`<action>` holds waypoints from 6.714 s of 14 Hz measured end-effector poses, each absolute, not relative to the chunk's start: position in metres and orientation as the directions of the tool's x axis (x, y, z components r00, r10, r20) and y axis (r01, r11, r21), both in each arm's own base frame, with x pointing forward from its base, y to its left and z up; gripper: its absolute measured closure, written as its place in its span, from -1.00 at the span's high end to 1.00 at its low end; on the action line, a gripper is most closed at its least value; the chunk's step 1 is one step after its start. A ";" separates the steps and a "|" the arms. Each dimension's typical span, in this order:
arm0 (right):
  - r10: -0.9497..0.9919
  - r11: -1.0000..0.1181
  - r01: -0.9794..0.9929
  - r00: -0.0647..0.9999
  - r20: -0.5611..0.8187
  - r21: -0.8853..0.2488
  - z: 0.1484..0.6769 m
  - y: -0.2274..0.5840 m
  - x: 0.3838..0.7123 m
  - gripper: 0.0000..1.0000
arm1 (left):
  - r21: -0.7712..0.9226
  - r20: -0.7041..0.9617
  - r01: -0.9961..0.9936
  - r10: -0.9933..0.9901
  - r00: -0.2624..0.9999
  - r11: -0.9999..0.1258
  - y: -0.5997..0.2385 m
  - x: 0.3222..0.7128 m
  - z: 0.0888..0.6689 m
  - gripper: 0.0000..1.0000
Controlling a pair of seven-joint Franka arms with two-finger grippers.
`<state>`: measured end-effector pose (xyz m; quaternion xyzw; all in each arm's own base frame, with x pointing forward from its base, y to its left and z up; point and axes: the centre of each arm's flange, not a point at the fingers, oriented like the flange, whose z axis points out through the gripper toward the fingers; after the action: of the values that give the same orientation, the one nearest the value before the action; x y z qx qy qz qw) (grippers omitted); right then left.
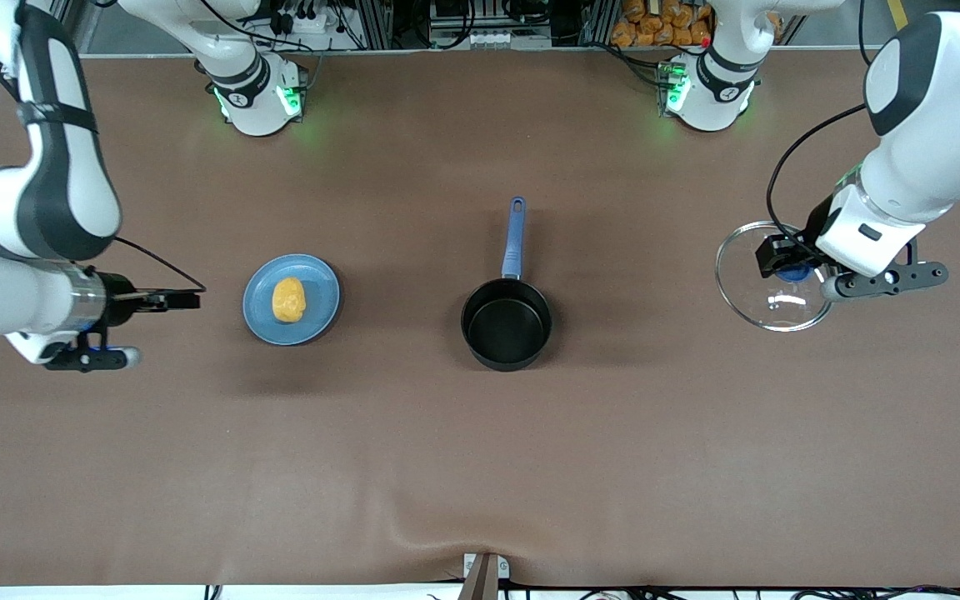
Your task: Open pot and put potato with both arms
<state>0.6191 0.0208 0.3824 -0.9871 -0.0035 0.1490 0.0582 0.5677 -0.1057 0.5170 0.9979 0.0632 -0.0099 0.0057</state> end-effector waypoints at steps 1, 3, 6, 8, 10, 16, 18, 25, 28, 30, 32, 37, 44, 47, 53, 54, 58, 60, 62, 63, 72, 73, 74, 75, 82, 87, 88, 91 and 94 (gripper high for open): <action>0.033 -0.993 -0.001 0.957 -0.287 -0.116 0.367 0.031 0.615 1.00 | 0.011 -0.020 0.123 0.123 0.992 -0.992 -0.108 0.569 0.509 0.21; 0.048 -0.994 0.019 0.962 -0.269 -0.109 0.340 0.054 0.607 1.00 | 0.015 -0.012 0.120 0.120 0.993 -0.993 -0.107 0.575 0.487 0.21; 0.071 -0.994 0.045 0.963 -0.261 -0.103 0.317 0.076 0.596 1.00 | 0.017 -0.011 0.121 0.121 0.993 -0.993 -0.091 0.586 0.444 0.21; 0.078 -0.993 0.056 0.968 -0.239 -0.099 0.300 0.083 0.590 1.00 | 0.020 -0.012 0.121 0.121 0.993 -0.992 -0.084 0.598 0.413 0.21; 0.085 -0.993 0.066 0.972 -0.219 -0.094 0.279 0.090 0.579 1.00 | 0.023 -0.015 0.123 0.122 0.992 -0.992 -0.085 0.609 0.373 0.21; 0.091 -0.993 0.076 0.977 -0.192 -0.085 0.236 0.100 0.552 1.00 | 0.032 -0.011 0.123 0.123 0.992 -0.992 -0.089 0.625 0.299 0.21; 0.077 -0.995 0.062 0.977 -0.197 -0.082 0.224 0.107 0.545 1.00 | 0.035 -0.008 0.124 0.124 0.992 -0.992 -0.090 0.627 0.280 0.21; 0.067 -0.996 0.051 0.975 -0.211 -0.078 0.213 0.115 0.539 0.66 | 0.040 -0.005 0.125 0.125 0.992 -0.991 -0.090 0.630 0.234 0.21; 0.064 -0.996 0.049 0.976 -0.207 -0.077 0.207 0.114 0.536 0.53 | 0.037 -0.013 0.121 0.121 0.993 -0.992 -0.091 0.629 0.224 0.21; 0.063 -0.996 0.048 0.977 -0.204 -0.076 0.206 0.114 0.536 0.20 | 0.036 -0.016 0.119 0.118 0.993 -0.992 -0.091 0.629 0.221 0.21; 0.066 -0.996 0.051 0.977 -0.202 -0.077 0.207 0.116 0.537 0.19 | 0.035 -0.017 0.117 0.116 0.993 -0.993 -0.091 0.629 0.220 0.28; 0.113 -0.991 0.095 0.975 -0.192 -0.098 0.266 0.157 0.574 0.19 | 0.041 0.005 0.116 0.116 0.993 -0.992 -0.092 0.635 0.231 1.00; 0.087 -0.976 0.061 0.989 -0.117 -0.207 0.366 0.325 0.618 0.19 | 0.026 -0.008 0.109 0.109 0.994 -0.994 -0.086 0.624 0.357 1.00; 0.059 -0.974 0.036 0.994 -0.094 -0.222 0.359 0.404 0.617 0.19 | 0.016 -0.018 0.084 0.084 0.996 -0.996 -0.080 0.603 0.424 1.00; 0.099 -0.962 0.087 0.995 -0.032 -0.259 0.332 0.489 0.592 0.19 | 0.008 -0.001 0.061 0.061 0.998 -0.998 -0.067 0.552 0.560 1.00; 0.092 -0.962 0.081 0.995 -0.030 -0.260 0.321 0.498 0.587 0.19 | 0.008 0.003 0.056 0.056 0.998 -0.998 -0.067 0.547 0.579 1.00; 0.089 -0.963 0.078 0.995 -0.034 -0.257 0.282 0.525 0.572 0.19 | 0.018 0.040 0.045 0.046 0.998 -0.999 -0.065 0.543 0.626 1.00; 0.097 -0.964 0.083 0.994 -0.043 -0.251 0.272 0.533 0.565 0.19 | 0.031 0.055 0.055 0.057 0.997 -0.998 -0.061 0.544 0.636 1.00; 0.097 -0.967 0.081 0.994 -0.056 -0.240 0.257 0.534 0.562 0.19 | 0.031 0.049 0.061 0.063 0.997 -0.998 -0.056 0.544 0.640 1.00; 0.095 -0.968 0.079 0.994 -0.057 -0.237 0.250 0.534 0.563 0.19 | 0.032 0.049 0.060 0.061 0.997 -0.998 -0.056 0.544 0.640 1.00; 0.097 -0.969 0.083 0.994 -0.050 -0.235 0.220 0.542 0.556 0.19 | 0.034 0.048 0.046 0.048 0.998 -0.998 -0.063 0.547 0.640 1.00; 0.100 -0.969 0.086 0.994 -0.049 -0.231 0.217 0.543 0.555 0.19 | 0.034 0.047 0.048 0.049 0.998 -0.998 -0.062 0.547 0.639 1.00; 0.101 -0.970 0.088 0.994 -0.048 -0.228 0.213 0.543 0.555 0.19 | 0.034 0.046 0.049 0.050 0.998 -0.998 -0.061 0.548 0.639 1.00; 0.101 -0.970 0.088 0.994 -0.047 -0.227 0.212 0.543 0.555 0.19 | 0.034 0.046 0.049 0.051 0.998 -0.998 -0.061 0.548 0.639 1.00; 0.100 -0.969 0.088 0.994 -0.040 -0.230 0.214 0.543 0.556 0.67 | 0.033 0.044 0.049 0.050 0.998 -0.998 -0.061 0.548 0.638 1.00; 0.104 -0.968 0.093 0.994 -0.038 -0.234 0.242 0.546 0.562 1.00 | 0.036 0.042 0.060 0.062 0.997 -0.998 -0.055 0.548 0.638 1.00; 0.104 -0.968 0.092 0.994 -0.038 -0.234 0.258 0.545 0.566 1.00 | 0.037 0.042 0.063 0.064 0.997 -0.997 -0.054 0.549 0.638 1.00; 0.094 -0.966 0.085 0.995 -0.023 -0.246 0.327 0.529 0.586 1.00 | 0.041 0.039 0.064 0.066 0.997 -0.997 -0.054 0.549 0.637 1.00; 0.108 -0.984 0.119 0.990 0.087 -0.130 0.398 0.496 0.605 1.00 | 0.041 0.036 0.063 0.065 0.997 -0.997 -0.054 0.549 0.636 1.00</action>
<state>0.6054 0.4959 0.3977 -0.9953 -0.0572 -0.0398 0.0678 0.5488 -0.0541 0.6363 0.9991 0.0321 0.0185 0.0200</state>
